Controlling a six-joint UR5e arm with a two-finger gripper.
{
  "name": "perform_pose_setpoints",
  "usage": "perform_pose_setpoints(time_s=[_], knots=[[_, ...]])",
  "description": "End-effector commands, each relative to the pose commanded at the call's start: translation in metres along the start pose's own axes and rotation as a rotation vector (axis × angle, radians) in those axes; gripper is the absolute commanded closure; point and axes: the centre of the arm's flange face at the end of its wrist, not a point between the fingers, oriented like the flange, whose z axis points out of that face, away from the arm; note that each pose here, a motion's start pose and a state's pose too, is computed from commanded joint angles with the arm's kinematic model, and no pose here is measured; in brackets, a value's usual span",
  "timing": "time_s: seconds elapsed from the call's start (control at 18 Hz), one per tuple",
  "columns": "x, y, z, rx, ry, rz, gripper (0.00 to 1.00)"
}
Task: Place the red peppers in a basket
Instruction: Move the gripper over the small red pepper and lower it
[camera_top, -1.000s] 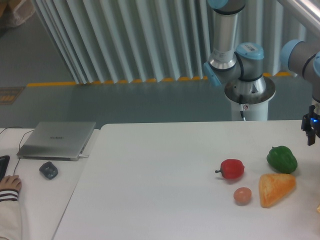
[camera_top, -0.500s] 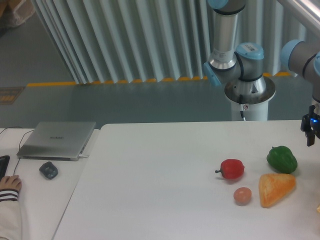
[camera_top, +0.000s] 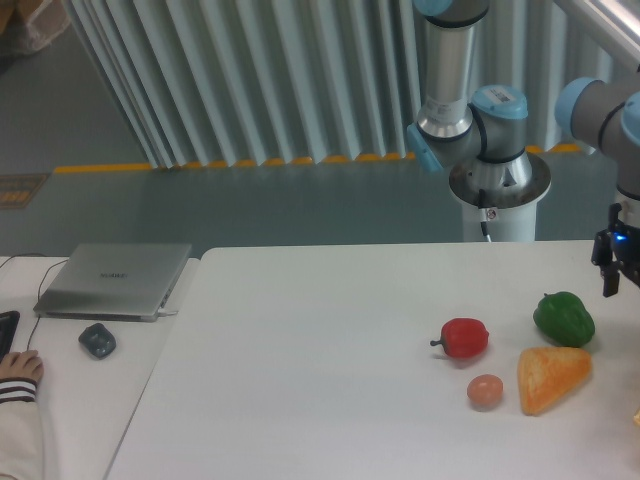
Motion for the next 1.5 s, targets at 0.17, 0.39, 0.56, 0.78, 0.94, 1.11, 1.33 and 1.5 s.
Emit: perform_pose_setpoints(time_s=[0.17,0.39,0.56,0.78,0.94,1.11,1.33,1.5], knots=[[0.032,-0.074,0.027,0.006,0.051,-0.154,0.00],[0.095,-0.114,0.070,-0.015,0.101,-0.201,0.00],[0.119,-0.106,0.066,-0.081,0.092,-0.179,0.00],[0.140,-0.097,0.073,-0.201,0.162,-0.157,0.00],[0.139,-0.104,0.082,-0.208,0.171,-0.151,0.00],[0.127,-0.110,0.085,-0.207,0.164,-0.170,0.00],[0.123,-0.113,0.093,-0.206,0.169,-0.170,0.00],[0.121,-0.114,0.103,-0.211,0.172,-0.191,0.00]])
